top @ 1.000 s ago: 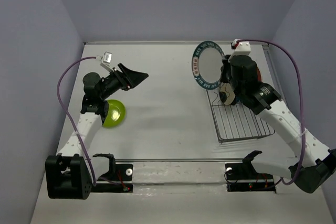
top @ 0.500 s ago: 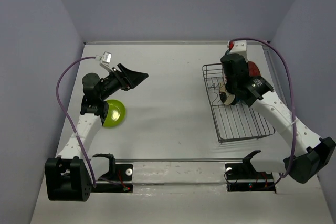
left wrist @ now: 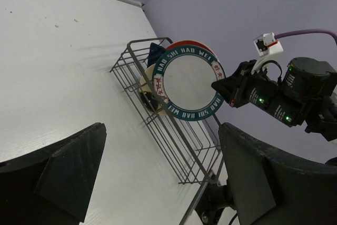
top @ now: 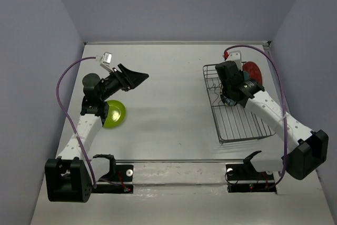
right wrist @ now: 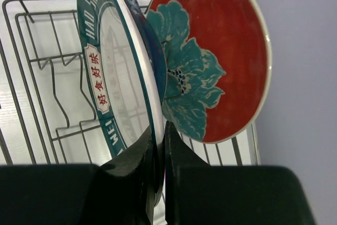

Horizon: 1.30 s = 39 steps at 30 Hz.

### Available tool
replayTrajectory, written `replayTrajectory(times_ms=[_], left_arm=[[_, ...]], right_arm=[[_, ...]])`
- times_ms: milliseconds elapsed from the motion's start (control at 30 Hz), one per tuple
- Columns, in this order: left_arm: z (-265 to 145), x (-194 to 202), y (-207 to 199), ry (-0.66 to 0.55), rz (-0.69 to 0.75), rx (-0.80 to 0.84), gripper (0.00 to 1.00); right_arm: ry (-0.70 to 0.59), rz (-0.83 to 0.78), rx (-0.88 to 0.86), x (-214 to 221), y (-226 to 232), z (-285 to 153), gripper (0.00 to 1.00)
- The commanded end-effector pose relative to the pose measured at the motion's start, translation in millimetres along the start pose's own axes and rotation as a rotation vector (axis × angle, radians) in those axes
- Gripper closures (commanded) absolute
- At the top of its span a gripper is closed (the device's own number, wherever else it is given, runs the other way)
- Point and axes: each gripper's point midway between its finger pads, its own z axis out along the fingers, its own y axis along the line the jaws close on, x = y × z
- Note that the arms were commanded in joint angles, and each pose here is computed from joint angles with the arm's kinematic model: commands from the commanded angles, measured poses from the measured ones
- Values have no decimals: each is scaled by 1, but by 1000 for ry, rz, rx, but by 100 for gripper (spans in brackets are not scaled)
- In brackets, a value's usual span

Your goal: Load the plates into the dish rack

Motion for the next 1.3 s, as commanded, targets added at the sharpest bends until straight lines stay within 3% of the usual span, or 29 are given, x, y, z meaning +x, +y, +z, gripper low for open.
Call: replayTrajectory(times_ms=[0,233,333,367,467,633,800,1000,1133,1167,1200,1267], left_arm=[[-4,-5,-14,-14,48,46,1],[-3,-5,-13,-11,49,45,1],[-4,-4,-13,-7,45,45,1],[-4,-4,-13,-8,46,46,1],[-5,-7,-15,-19,55,47,1],[-12,-19,-10,-65,70,20,1],[-20,-33,-5,-118,85,-10,1],[-23,-40,-14,-157,125,-20,1],[-37,-57,-38,-243,216,-44,1],[-51,-72,-55,-326,312,-79,1],[-51,-72,-59,-316,303,-84,1],[-68,-91,-83,-411,398,-115,1]], right_arm=[[-21,83,-32,-5,10,4,93],[5,81,-56,5,28,16,93],[3,82,-35,5,25,17,82],[-3,83,-28,3,23,16,69],[-39,105,-34,-10,14,7,46],[-87,162,-127,-31,14,-10,36],[-122,257,-280,-52,29,-30,35],[-211,427,-934,-94,152,-119,34],[-182,430,-1104,-103,233,-158,36],[-204,477,-1196,-114,263,-178,38],[-163,469,-1217,-105,279,-182,38],[-163,527,-1283,-113,307,-198,39]])
